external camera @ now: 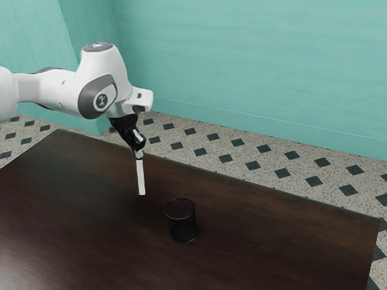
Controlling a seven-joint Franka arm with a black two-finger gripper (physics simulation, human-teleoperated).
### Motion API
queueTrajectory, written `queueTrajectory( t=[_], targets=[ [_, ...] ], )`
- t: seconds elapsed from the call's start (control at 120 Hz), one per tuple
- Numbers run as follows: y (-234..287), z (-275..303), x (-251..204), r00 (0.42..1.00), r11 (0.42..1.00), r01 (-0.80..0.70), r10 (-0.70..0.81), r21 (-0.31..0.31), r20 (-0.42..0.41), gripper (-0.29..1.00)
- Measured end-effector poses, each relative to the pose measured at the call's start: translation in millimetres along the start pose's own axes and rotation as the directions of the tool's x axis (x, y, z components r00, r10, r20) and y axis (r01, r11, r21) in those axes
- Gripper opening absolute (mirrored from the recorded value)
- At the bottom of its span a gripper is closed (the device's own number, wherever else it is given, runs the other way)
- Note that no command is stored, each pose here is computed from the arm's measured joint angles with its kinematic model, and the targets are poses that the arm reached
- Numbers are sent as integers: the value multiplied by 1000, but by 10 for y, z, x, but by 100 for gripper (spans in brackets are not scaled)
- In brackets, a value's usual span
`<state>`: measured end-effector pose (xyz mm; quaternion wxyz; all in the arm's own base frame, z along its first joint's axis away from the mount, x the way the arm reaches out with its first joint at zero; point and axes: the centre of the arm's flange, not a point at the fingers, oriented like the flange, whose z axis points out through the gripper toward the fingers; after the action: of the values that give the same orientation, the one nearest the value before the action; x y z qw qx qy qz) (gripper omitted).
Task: Put the marker into the pen holder.
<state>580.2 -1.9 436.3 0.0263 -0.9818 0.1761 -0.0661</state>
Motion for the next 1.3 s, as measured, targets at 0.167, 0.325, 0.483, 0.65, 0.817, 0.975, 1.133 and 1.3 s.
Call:
queueTrajectory(
  t=[0.167, 0.325, 0.483, 0.65, 0.817, 0.975, 1.133, 1.3],
  targets=[
    [413, -263, 183, 996, 997, -71, 71, -5, -53, -8],
    [799, -513, 249, 988, 991, -133, 131, -25, -80, -8],
    [1184, -523, 271, 980, 980, -194, 191, -51, -56, -8],
    [1571, -429, 302, 967, 964, -256, 255, -65, -28, -8],
    [1731, -413, 357, 958, 956, -287, 286, -55, -34, -8],
    [1358, -430, 353, 973, 972, -229, 228, -41, -41, -8],
    [811, -411, 272, 990, 990, -138, 137, -29, -37, -8],
    [488, -416, 209, 996, 996, -83, 82, -20, -37, -8]
  ],
)
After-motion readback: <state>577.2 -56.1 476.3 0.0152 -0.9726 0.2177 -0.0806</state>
